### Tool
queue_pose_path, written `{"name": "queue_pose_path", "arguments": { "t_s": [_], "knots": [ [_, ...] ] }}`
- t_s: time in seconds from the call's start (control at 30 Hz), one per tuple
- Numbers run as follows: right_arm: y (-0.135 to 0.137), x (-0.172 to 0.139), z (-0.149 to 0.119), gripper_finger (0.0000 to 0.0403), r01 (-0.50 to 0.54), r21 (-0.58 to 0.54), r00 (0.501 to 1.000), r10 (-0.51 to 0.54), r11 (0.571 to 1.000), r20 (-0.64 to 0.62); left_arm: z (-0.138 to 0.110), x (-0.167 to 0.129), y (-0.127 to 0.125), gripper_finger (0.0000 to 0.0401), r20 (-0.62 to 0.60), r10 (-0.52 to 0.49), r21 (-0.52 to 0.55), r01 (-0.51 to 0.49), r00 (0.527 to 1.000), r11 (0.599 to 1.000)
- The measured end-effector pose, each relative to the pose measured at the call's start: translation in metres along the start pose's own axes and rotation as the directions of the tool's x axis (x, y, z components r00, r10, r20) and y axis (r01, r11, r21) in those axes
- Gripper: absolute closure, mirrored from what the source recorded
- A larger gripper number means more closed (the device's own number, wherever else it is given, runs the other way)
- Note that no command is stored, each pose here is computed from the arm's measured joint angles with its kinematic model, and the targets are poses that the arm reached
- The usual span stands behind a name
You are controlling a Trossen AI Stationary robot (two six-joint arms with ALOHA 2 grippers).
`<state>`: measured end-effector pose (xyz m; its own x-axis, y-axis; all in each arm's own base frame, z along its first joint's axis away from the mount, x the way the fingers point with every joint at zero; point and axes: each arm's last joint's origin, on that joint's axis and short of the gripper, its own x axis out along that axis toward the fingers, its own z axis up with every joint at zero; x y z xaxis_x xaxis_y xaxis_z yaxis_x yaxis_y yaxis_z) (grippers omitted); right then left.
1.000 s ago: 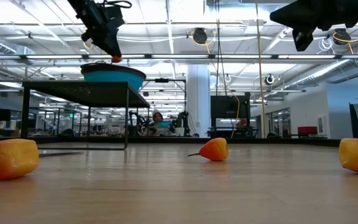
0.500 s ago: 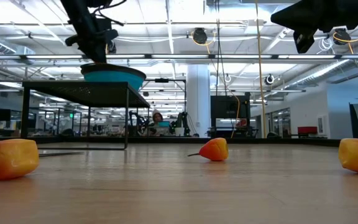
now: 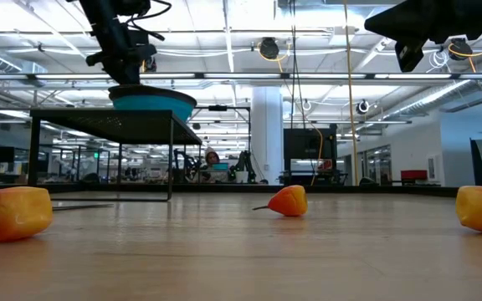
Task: Pick & Place Fruit
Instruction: Put the orange pear into the blue strainer bowl on the shelf
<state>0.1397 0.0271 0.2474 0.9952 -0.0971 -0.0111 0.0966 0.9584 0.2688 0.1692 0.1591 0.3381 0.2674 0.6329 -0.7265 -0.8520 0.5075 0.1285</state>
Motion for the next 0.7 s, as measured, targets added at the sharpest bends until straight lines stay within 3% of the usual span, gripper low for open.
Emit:
{"name": "queue_pose_path", "arguments": {
  "t_s": [0.47,0.7],
  "knots": [
    [0.0,0.0,0.0,0.0403,0.0,0.0,1.0,0.0,1.0,0.0,0.001,0.02,-0.009,0.0308,-0.071,-0.02,0.122,0.028,0.997,0.992],
    [0.0,0.0,0.0,0.0403,-0.001,0.0,1.0,0.001,1.0,0.0,0.001,0.023,-0.009,0.0308,-0.074,-0.005,0.129,0.014,0.997,0.992]
  ]
}}
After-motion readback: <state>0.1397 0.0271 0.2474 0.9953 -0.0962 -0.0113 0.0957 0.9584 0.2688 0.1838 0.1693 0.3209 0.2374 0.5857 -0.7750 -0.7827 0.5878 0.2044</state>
